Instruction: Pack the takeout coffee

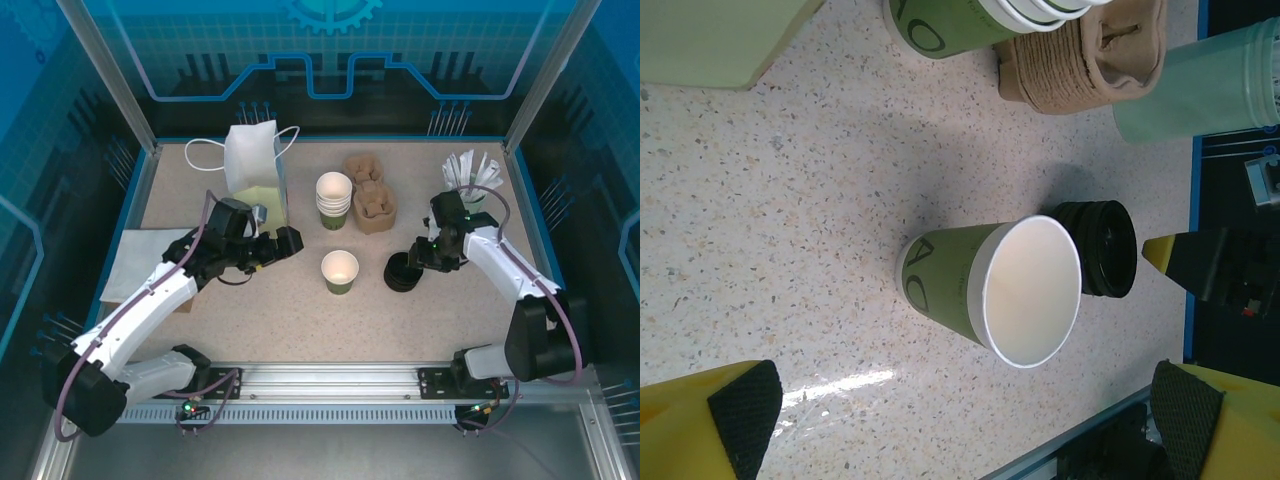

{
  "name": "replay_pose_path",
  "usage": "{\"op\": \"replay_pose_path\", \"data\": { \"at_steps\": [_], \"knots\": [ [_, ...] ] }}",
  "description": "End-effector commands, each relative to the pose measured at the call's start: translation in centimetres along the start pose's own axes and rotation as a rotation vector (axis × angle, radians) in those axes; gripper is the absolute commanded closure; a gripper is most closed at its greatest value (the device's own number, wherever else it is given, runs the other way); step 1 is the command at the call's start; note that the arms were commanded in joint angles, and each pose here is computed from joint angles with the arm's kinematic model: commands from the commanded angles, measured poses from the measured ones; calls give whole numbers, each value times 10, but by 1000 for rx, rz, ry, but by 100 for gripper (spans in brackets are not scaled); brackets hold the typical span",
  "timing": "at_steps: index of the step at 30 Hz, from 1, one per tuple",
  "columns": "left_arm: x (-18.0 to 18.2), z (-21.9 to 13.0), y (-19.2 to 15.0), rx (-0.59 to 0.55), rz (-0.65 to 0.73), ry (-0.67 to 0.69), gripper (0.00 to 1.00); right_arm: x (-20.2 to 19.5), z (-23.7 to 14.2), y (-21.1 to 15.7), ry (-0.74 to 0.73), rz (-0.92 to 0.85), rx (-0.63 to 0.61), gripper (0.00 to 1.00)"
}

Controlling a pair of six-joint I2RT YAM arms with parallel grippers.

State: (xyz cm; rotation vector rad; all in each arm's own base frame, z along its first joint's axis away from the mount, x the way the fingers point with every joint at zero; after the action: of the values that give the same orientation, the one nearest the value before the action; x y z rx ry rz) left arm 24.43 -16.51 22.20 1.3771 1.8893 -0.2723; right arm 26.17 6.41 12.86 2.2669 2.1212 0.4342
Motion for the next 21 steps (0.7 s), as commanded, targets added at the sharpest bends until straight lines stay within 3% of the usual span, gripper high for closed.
{"op": "replay_pose_path", "data": {
  "at_steps": [1, 11, 21],
  "knots": [
    [-11, -1, 2, 4, 3, -31, 1, -3, 8, -2, 10, 8, 25, 60],
    [-13, -2, 3, 2, 10, -27, 1, -8, 19, -6, -23, 0, 70, 62],
    [-12, -2, 2, 3, 15, -20, 1, -8, 20, -6, -23, 2, 75, 75]
  ]
}}
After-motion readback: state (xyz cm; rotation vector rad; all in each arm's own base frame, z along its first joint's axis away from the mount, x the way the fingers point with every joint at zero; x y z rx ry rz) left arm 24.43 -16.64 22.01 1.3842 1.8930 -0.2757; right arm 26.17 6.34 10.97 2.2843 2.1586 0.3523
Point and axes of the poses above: each hand's point on the last joint's axis, 136 mm out from that joint toward the fingers, its own z axis out along the fingers, its own x axis along the line the jaws close on, y = z × x, the point moved 4 cm from there along -z, back along the fingers, and after that the axes turned 4 degrees about -z, right-handed, at the moved point
